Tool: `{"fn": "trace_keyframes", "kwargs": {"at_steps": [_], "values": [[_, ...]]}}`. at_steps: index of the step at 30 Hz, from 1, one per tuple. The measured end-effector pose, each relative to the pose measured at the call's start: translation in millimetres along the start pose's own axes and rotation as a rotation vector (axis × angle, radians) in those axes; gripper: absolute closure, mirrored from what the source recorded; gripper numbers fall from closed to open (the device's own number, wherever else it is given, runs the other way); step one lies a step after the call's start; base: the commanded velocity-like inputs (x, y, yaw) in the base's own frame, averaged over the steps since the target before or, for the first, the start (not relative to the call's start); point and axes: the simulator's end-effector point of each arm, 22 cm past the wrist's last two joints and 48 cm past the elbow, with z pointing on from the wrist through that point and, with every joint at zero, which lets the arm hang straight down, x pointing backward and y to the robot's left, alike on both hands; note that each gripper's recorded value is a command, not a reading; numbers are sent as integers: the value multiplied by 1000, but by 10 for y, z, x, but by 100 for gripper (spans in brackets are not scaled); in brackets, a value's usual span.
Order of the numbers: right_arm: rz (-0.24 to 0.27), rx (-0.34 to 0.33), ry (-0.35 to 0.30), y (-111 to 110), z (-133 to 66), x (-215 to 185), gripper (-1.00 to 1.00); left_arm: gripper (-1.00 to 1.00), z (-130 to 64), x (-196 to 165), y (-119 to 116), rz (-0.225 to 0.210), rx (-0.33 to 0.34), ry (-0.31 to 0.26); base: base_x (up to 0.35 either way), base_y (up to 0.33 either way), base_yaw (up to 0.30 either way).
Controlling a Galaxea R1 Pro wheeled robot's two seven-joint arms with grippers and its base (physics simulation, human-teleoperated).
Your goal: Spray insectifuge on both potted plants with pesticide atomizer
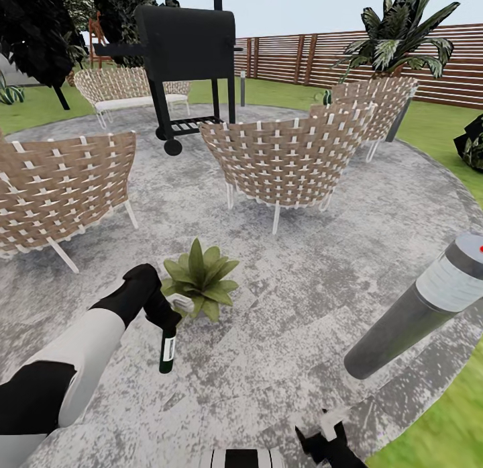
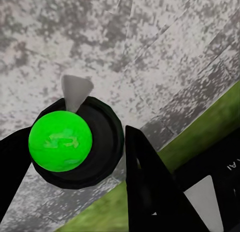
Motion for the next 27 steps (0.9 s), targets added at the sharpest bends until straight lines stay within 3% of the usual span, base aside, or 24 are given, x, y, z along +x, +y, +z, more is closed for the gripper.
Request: {"fn": "trace_keyframes", "kwargs": {"at_steps": [4,9,12,15,20,24,27], "values": [[-65,-12,-189,-124,175,-884,-100,100,-2,0,0,-1,2,-1,0,0,0],[-164,-198,-340,135,156,-1726,-100,100,28,24,-11,-2,6,3,2,0,0],[-162,-283,-274,234,161,-1868,-100,100,57,17,-63,3,14,3,163,0,0],[-141,-319,-218,290,165,-1842,-100,100,68,-2,-93,6,16,1,183,0,0],[-133,-324,-202,286,167,-1818,-100,100,75,-161,-295,41,22,-18,26,0,0],[-137,-326,-190,293,172,-1786,-100,100,-171,-420,-273,76,-33,-100,2,0,0],[-113,-313,-137,198,179,-1666,-100,100,-240,-457,-231,81,-53,-119,0,0,0]]}}
